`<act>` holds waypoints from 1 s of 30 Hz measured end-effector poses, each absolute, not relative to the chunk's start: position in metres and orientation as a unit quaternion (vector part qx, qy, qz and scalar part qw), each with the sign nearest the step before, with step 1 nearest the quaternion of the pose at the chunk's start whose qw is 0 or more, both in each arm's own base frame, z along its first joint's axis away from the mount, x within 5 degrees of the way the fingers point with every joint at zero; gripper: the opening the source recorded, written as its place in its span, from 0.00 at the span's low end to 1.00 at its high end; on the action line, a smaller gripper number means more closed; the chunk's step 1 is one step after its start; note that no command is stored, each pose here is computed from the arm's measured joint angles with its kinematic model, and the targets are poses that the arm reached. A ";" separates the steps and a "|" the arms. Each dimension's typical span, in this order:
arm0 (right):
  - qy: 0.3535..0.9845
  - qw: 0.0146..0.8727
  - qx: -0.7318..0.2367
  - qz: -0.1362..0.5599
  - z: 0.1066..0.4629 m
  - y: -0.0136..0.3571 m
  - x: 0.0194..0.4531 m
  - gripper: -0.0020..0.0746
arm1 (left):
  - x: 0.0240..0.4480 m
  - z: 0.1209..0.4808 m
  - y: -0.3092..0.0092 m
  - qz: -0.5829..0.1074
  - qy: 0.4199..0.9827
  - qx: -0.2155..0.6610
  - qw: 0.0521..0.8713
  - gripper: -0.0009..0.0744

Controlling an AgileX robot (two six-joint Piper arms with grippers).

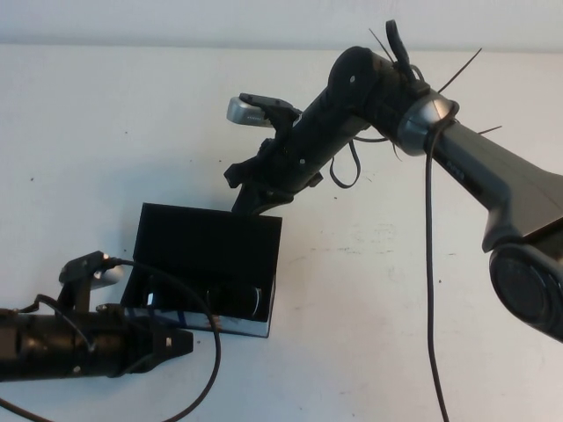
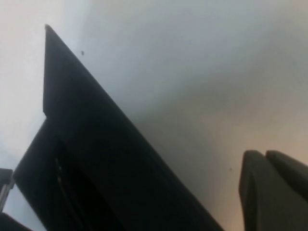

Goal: Return glasses to glasses case
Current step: Close the glasses case

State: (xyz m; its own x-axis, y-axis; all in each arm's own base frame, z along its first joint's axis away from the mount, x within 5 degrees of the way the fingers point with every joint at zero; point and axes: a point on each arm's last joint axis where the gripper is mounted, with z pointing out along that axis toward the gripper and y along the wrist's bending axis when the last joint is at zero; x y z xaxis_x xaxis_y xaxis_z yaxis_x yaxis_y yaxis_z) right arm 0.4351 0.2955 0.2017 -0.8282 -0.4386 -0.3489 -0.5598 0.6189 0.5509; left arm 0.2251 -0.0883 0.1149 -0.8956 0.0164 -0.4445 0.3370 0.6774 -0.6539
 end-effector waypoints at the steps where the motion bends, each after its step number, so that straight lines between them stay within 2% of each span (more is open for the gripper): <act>1: 0.895 0.090 -0.279 0.337 0.202 0.296 0.434 0.01 | 0.225 0.115 -0.088 -0.389 0.892 0.099 0.206 0.01; 19: 0.871 0.086 -0.338 0.345 0.243 0.327 0.385 0.01 | 0.225 0.117 -0.087 -0.382 0.894 0.101 0.210 0.01; 30: 0.870 0.049 -0.361 0.333 0.226 0.348 0.359 0.01 | 0.215 0.135 -0.080 -0.340 0.912 0.097 0.208 0.01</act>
